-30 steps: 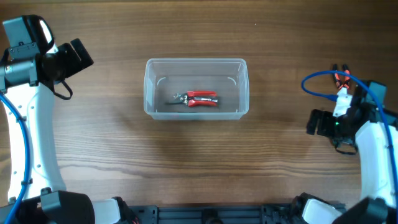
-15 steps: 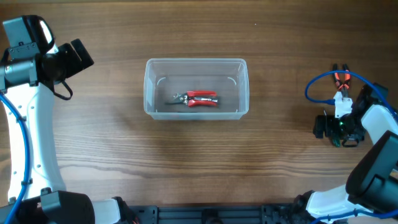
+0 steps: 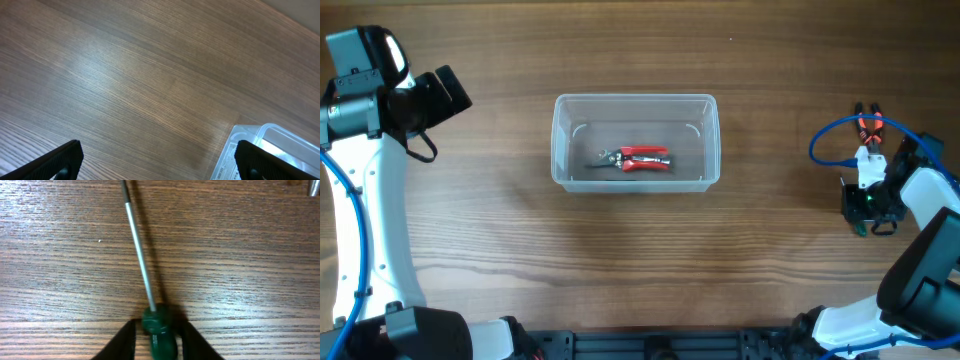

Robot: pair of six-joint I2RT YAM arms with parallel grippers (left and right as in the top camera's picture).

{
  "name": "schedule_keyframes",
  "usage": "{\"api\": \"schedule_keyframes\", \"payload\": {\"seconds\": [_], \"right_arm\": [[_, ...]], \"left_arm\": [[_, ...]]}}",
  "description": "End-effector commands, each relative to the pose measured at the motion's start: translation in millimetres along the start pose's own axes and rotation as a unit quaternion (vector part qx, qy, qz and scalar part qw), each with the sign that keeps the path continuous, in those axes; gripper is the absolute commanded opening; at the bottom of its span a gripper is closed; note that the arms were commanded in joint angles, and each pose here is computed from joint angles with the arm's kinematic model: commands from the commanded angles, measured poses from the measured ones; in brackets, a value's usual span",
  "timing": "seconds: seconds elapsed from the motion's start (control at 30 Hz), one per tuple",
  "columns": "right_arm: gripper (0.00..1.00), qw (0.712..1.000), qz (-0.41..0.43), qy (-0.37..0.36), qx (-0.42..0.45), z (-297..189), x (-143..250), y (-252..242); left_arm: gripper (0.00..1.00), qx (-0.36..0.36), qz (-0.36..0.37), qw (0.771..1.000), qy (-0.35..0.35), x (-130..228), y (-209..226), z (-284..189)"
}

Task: Pack container
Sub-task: 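Grasp the green-handled screwdriver with the right gripper, then place the green screwdriver into the container with the right gripper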

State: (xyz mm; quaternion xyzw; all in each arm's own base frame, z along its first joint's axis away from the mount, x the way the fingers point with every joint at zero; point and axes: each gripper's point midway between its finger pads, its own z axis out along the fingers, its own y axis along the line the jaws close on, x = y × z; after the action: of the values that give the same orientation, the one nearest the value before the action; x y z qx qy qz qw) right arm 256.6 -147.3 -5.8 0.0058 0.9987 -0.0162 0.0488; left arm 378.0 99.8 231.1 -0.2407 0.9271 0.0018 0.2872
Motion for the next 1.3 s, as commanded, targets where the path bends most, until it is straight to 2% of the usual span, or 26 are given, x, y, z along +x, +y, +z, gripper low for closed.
{"api": "schedule_keyframes", "payload": {"seconds": [0.0,0.13,0.33,0.43,0.57,0.73,0.8,0.83,0.87,0.97,1.0,1.1,1.17,1.27], "right_arm": [[0.21,1.000,-0.001,0.013,-0.005,8.2,4.1,0.9],[0.07,1.000,0.000,0.013,-0.005,8.2,3.9,1.0],[0.04,1.000,0.002,-0.009,-0.029,4.7,-6.2,9.2],[0.04,0.999,-0.003,-0.045,-0.015,-20.5,-34.9,12.8],[0.04,0.988,-0.090,-0.122,0.002,-95.3,-97.6,53.5],[0.04,0.947,-0.231,-0.223,-0.004,-188.3,-154.9,151.0],[0.04,0.913,-0.316,-0.257,-0.022,-212.8,-162.0,206.4],[0.04,0.873,-0.401,-0.274,-0.039,-222.9,-156.8,251.6],[0.04,0.852,-0.440,-0.281,-0.044,-225.3,-152.0,273.2],[0.04,0.774,-0.564,-0.275,-0.079,-217.7,-124.3,342.5],[0.04,0.758,-0.588,-0.266,-0.091,-210.2,-116.5,358.9],[0.04,0.750,-0.613,-0.224,-0.108,-176.2,-106.0,382.7],[0.04,0.757,-0.620,-0.165,-0.122,-127.3,-101.5,390.4],[0.04,0.765,-0.621,-0.112,-0.131,-82.3,-95.8,391.2]], "left_arm": [[1.00,0.005,-0.006,1.000,0.003,0.3,-1.1,0.7],[1.00,0.005,-0.006,1.000,0.003,0.7,-0.9,0.7],[1.00,0.005,-0.006,1.000,0.004,0.9,-0.9,0.7],[1.00,0.005,-0.006,1.000,0.004,0.9,-0.9,0.7],[1.00,0.005,-0.006,1.000,0.004,0.8,-0.9,0.7],[1.00,0.005,-0.006,1.000,0.004,0.8,-0.9,0.7],[1.00,0.005,-0.006,1.000,0.004,0.9,-0.9,0.7],[1.00,0.005,-0.006,1.000,0.004,0.9,-0.9,0.7],[1.00,0.005,-0.006,1.000,0.004,0.9,-0.9,0.7],[1.00,0.005,-0.006,1.000,0.004,0.8,-0.9,0.7],[1.00,0.005,-0.006,1.000,0.004,0.8,-0.9,0.7],[1.00,0.005,-0.006,1.000,0.004,0.8,-0.9,0.7],[1.00,0.005,-0.005,1.000,0.004,0.8,-0.9,0.7],[1.00,0.005,-0.005,1.000,0.004,0.8,-0.9,0.7]]}}
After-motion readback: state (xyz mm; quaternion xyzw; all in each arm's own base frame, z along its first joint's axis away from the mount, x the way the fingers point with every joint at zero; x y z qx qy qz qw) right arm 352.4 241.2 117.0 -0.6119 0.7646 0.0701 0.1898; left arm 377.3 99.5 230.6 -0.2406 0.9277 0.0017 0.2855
